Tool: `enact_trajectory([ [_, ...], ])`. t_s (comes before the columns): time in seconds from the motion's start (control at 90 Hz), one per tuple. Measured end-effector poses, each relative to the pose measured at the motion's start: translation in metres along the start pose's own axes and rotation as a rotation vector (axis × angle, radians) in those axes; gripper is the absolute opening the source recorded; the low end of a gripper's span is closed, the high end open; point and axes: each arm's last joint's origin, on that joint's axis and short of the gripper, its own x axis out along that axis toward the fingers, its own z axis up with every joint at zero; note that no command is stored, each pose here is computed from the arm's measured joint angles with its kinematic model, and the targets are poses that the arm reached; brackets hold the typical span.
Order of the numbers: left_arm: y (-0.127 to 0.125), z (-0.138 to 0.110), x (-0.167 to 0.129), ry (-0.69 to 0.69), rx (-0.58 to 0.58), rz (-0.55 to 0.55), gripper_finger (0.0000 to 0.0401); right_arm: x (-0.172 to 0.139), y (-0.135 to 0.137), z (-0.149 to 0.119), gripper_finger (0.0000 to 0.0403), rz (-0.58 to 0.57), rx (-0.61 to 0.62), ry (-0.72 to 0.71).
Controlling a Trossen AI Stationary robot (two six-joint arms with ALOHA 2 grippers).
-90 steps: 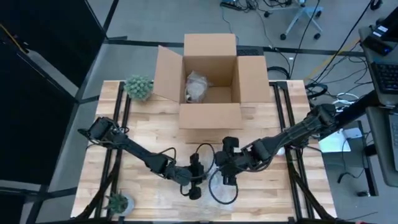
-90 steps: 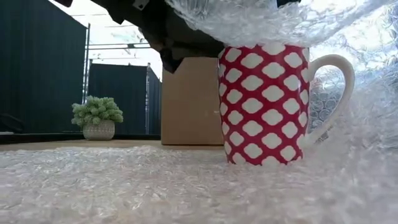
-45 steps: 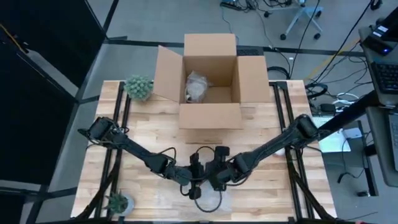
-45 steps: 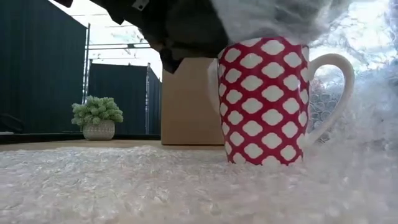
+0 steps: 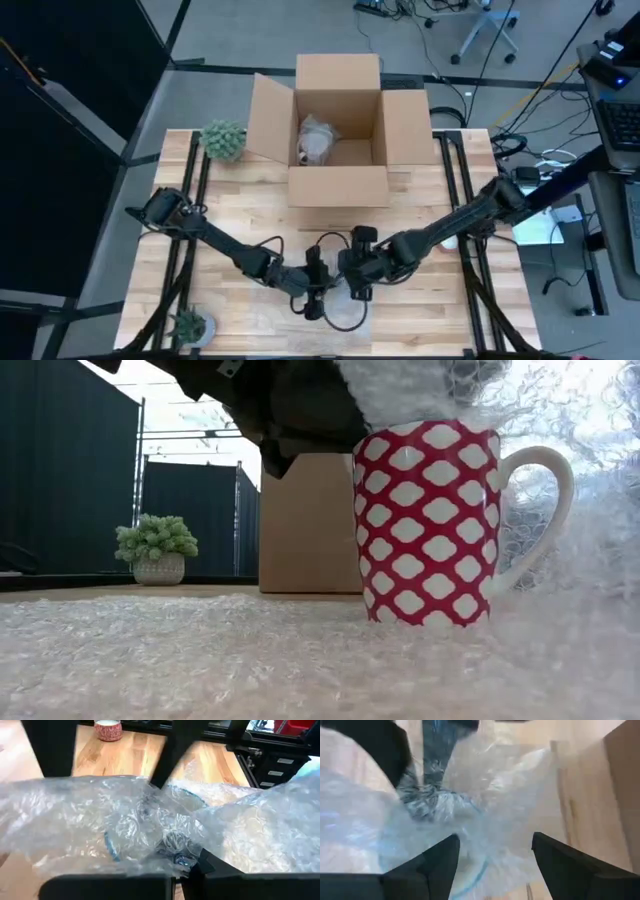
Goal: Wrap mug
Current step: Wrap the red mug with the bubble wrap
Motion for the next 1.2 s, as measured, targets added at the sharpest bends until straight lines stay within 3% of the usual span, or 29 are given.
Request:
enact_trajectory([
  [0.167,0.000,0.000,0.000,0.000,0.000,0.000,0.0000,-0.033,0.004,-0.007,0.0238,0.056,-0.027,-0.032],
  [0.4,0.000,0.000,0.000,0.000,0.000,-0.001,0.0000,-0.042,0.050,-0.012,0.0238,0.259,-0.116,-0.143],
  [0.567,0.000,0.000,0.000,-0.001,-0.002,-0.001,0.0000,-0.019,0.068,-0.014,0.0238,0.278,-0.143,-0.136],
  [0.778,0.000,0.000,0.000,-0.002,-0.003,-0.002,0.0000,0.026,0.059,-0.011,0.0238,0.172,-0.112,-0.064],
  [0.967,0.000,0.000,0.000,-0.002,-0.003,-0.005,0.0000,0.056,0.049,-0.013,0.0238,0.162,-0.077,0.062],
  [1.2,-0.001,0.000,0.000,-0.004,-0.004,-0.006,0.0000,0.077,0.052,-0.016,0.0238,0.183,-0.085,0.111],
])
